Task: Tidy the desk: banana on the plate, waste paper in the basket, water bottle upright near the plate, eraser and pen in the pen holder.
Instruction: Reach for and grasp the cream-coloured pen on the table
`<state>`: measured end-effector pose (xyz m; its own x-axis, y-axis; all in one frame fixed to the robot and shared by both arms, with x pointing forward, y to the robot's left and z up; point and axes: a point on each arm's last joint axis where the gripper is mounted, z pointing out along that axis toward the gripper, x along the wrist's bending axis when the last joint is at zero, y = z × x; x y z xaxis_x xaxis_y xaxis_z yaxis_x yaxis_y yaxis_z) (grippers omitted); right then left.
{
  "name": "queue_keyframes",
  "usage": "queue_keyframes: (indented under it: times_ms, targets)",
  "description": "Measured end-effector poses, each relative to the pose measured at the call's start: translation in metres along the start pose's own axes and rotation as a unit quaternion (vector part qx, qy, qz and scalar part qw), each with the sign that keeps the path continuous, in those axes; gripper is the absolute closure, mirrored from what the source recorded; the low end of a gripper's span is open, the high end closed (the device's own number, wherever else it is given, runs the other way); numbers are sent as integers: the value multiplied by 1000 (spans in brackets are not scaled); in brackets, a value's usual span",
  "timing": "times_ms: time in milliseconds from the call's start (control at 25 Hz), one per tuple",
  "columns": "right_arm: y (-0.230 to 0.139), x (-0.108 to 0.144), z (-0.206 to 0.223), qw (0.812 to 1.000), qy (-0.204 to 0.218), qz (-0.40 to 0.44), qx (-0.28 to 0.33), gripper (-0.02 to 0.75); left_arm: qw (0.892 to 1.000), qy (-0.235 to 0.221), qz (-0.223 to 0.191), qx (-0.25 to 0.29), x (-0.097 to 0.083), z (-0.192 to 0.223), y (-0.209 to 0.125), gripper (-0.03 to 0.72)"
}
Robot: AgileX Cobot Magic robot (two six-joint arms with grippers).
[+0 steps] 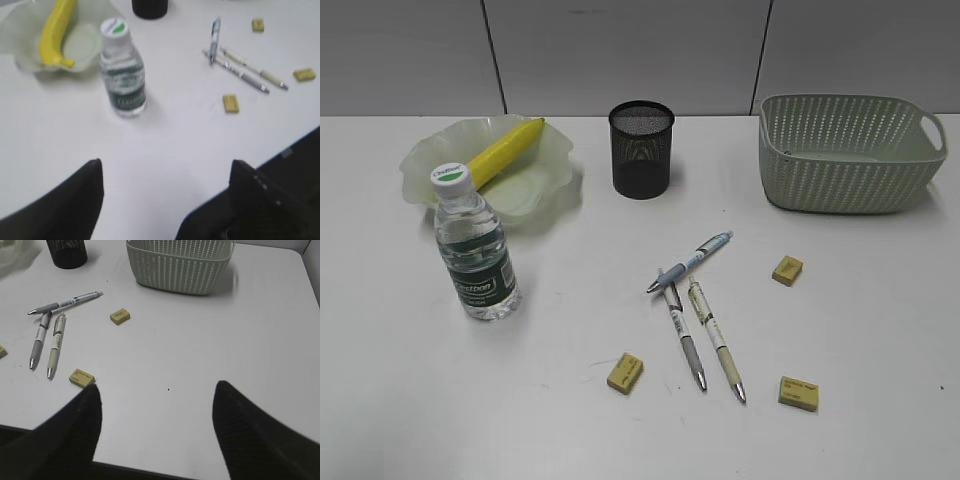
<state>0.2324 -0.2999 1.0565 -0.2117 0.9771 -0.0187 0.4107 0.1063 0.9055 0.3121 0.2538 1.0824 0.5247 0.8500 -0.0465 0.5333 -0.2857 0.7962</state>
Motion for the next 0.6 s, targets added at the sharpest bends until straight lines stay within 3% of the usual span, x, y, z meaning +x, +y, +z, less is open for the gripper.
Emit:
queue_keyframes:
  times_ms: [200, 320, 600]
  targets:
    - [0, 0, 0, 1000, 0, 0, 0, 192, 994, 26, 8, 105, 4, -15, -28, 106]
    - [0, 0, 0, 1000, 0, 0, 0, 192, 991, 30, -6, 134, 5, -19, -35, 106]
    - [0, 0, 0, 1000, 0, 0, 0, 192, 994, 66, -27, 85, 10, -35, -49, 160]
